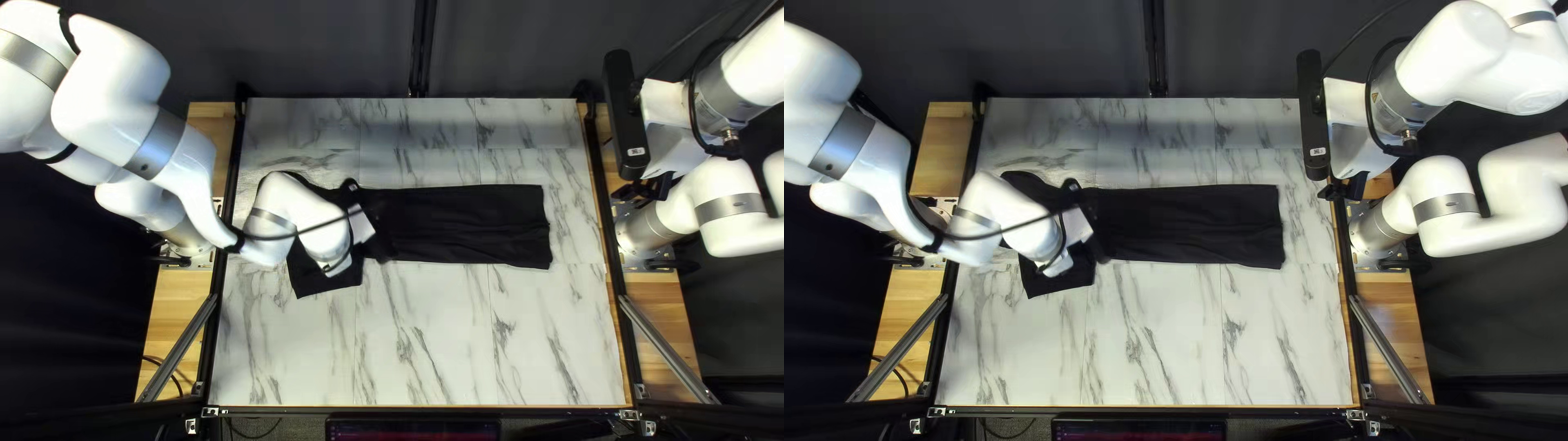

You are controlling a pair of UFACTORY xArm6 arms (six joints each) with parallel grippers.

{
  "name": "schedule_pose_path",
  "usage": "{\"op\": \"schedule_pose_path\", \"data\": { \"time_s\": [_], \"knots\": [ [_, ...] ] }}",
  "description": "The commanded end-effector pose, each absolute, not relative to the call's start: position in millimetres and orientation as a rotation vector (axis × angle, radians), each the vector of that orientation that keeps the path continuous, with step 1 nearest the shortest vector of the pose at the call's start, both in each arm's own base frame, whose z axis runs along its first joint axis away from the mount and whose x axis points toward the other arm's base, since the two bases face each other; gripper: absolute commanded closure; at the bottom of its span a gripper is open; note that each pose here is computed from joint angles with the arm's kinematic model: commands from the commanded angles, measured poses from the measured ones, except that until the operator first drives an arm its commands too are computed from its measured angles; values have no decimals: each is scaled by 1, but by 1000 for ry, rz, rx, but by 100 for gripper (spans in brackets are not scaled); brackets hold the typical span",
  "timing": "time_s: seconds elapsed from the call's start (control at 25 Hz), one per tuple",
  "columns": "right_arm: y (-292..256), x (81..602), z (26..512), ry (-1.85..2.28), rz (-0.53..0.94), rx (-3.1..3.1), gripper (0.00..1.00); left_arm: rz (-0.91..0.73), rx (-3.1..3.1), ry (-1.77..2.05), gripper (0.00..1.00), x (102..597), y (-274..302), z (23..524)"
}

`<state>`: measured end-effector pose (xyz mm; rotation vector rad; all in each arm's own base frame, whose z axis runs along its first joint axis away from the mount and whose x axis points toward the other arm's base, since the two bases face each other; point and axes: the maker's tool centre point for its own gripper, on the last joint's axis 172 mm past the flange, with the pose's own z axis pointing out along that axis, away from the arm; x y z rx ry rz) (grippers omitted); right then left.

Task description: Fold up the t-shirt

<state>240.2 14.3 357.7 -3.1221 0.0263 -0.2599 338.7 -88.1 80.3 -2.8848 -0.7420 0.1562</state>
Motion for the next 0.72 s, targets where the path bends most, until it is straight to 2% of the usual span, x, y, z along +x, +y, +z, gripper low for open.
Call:
{"op": "schedule_pose_path", "data": {
  "time_s": [0.04,0.48,0.72],
  "knots": [
    [14,240,358,26,-260,-3122,0,219,-2894,-583,100,337,-105,79],
    [14,240,358,26,-260,-3122,0,357,-2902,-324,100,325,-115,88],
    [14,240,358,26,-260,-3122,0,396,-2855,-292,100,325,-77,97]
  ]
}}
